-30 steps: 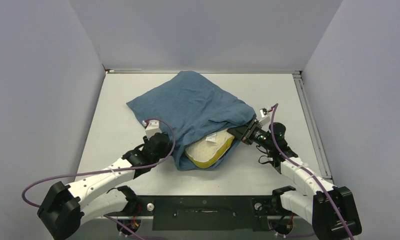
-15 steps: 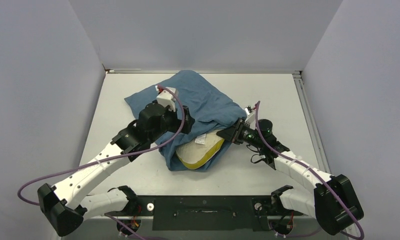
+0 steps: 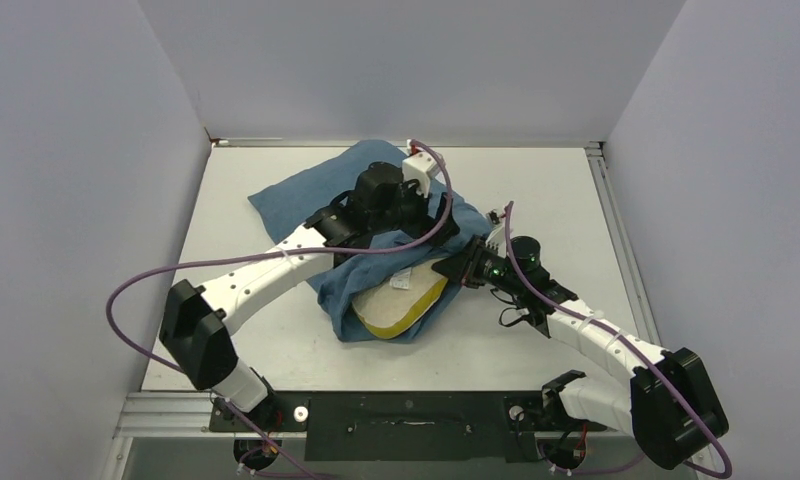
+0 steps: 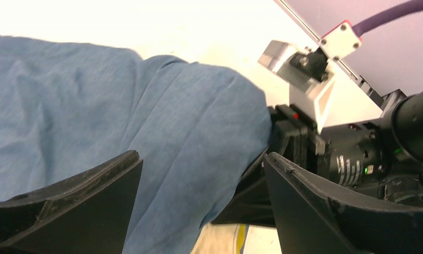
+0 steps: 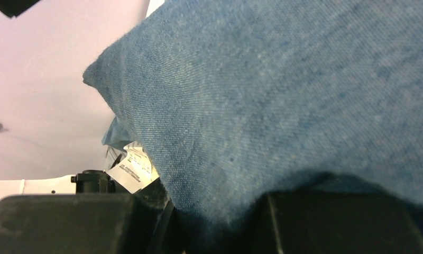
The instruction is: Remove the pillowcase from the pillow
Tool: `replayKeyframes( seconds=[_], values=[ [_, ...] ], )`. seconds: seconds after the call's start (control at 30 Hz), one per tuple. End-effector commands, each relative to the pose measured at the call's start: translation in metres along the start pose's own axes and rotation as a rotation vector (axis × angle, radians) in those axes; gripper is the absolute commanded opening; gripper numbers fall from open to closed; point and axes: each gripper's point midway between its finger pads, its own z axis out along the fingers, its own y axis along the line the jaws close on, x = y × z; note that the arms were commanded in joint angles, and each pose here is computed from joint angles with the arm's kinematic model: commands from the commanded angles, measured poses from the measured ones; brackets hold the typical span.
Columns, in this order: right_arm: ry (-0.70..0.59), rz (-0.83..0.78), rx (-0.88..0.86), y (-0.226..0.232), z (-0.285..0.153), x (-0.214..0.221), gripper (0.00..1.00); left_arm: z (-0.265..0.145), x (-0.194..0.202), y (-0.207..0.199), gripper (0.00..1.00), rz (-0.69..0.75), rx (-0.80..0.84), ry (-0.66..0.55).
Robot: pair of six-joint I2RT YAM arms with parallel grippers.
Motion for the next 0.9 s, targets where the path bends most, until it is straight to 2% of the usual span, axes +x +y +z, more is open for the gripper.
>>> replayKeyframes(
  seconds=[0.0,0.17,0.3,0.53,0.57,0.87],
  values=[
    [-0.109,-0.094,-0.081,0.036,-0.002,-0.035,0.05,0.026,-0.03,-0.029,0.86,0.062,0.126,-0.055],
    [-0.111,-0.106,-0.076,0.039,-0.005,-0.034,0.05,0.06,-0.017,-0.024,0.8,0.075,0.125,-0.002],
    [-0.113,-0.123,-0.051,0.037,-0.007,-0.034,0.05,0.081,-0.006,-0.024,0.65,0.073,0.146,0.035],
    [-0.063,-0.157,-0.012,0.034,-0.01,-0.023,0.05,0.101,-0.026,-0.015,0.06,0.076,0.124,-0.022],
    [-0.055,-0.163,-0.002,0.033,-0.011,-0.021,0.05,0.103,-0.032,-0.012,0.02,0.077,0.111,-0.038],
    [0.009,-0.189,0.039,0.042,-0.021,-0.011,0.05,0.128,-0.08,0.022,0.0,0.08,-0.089,-0.156]
  ],
)
